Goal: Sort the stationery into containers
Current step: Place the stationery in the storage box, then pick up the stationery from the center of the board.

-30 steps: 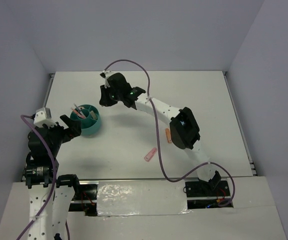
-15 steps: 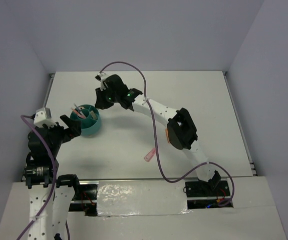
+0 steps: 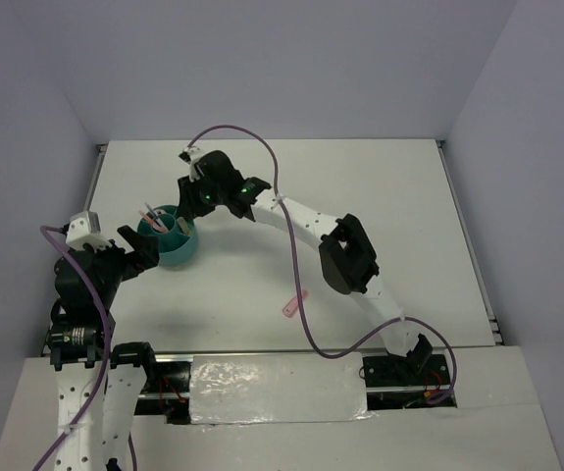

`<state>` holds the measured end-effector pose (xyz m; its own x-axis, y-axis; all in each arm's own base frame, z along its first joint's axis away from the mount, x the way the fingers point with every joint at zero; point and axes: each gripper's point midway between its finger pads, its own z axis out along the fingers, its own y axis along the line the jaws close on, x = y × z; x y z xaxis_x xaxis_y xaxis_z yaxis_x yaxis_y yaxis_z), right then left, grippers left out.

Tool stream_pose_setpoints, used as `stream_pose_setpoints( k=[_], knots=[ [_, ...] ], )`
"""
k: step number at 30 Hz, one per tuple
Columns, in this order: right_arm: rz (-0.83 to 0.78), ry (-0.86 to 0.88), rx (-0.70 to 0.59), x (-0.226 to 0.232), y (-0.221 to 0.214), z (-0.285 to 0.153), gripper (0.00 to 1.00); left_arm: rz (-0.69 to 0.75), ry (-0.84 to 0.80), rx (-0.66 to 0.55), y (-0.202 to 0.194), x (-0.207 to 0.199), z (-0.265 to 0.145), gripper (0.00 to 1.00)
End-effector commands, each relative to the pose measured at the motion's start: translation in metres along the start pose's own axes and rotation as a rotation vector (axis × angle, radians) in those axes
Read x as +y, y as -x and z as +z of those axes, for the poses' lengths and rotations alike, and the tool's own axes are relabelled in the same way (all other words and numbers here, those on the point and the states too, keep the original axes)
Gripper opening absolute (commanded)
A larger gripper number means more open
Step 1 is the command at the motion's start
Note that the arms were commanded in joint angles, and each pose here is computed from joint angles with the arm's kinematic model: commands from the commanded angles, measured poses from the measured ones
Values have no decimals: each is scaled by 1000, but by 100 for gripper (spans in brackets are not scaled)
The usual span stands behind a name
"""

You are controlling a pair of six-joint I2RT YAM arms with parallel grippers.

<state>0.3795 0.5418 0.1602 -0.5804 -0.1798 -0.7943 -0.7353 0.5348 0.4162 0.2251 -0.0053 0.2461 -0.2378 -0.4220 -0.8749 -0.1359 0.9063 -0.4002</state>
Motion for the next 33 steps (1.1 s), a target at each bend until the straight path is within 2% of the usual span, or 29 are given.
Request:
stream_pose_setpoints(
  k=[1,3,5,6,7,8,9,10,12,13,15,16,18,19,21,22,24,26,29,33],
  knots=[
    [-15,18,-68,15,26,-5,40,1,-12,-62,17,-5,-4,99],
    [-25,-23,-133,18,54,-32,40,0,-12,-59,16,-5,-3,99],
    [-21,-56,-166,10,51,-52,43,-2,-7,-50,15,-4,-1,99],
    [-33,-51,-264,25,88,-95,45,-1,-7,-48,15,-4,-1,99],
    [0,-99,-254,5,74,-107,49,-2,-4,-39,13,-3,0,99],
    [18,-144,-275,-3,78,-127,51,-4,2,-40,14,-2,0,99],
    [30,-216,-356,-4,100,-168,56,-4,7,-41,14,-1,0,99],
    [69,-321,-285,-35,70,-179,58,-6,12,-41,14,-1,0,99],
    [82,-419,-273,-49,59,-217,61,-8,11,-40,14,-1,0,99],
    [93,-491,-146,-69,14,-223,61,-5,4,-33,12,-2,2,99],
    [133,-596,-55,-83,-24,-242,62,1,-23,-27,11,-6,2,99],
    [194,-692,39,-98,-68,-250,62,2,-29,-24,11,-7,3,99],
    [304,-794,46,-104,-101,-262,62,4,-36,-22,10,-8,3,99],
    [316,-884,80,-117,-135,-272,63,5,-39,-24,10,-9,3,99],
    [416,-903,33,-114,-153,-278,65,10,-58,-18,9,-12,4,99],
    [448,-918,43,-119,-176,-280,65,10,-64,-13,8,-13,4,99],
    [488,-926,4,-122,-187,-286,66,14,-76,-3,6,-14,5,99],
    [449,-944,-37,-133,-178,-289,66,19,-85,3,5,-16,6,99],
    [366,-906,20,-157,-165,-288,65,22,-99,25,1,-19,8,99],
    [283,-936,68,-191,-145,-298,65,25,-109,44,-3,-23,8,99]
  ],
)
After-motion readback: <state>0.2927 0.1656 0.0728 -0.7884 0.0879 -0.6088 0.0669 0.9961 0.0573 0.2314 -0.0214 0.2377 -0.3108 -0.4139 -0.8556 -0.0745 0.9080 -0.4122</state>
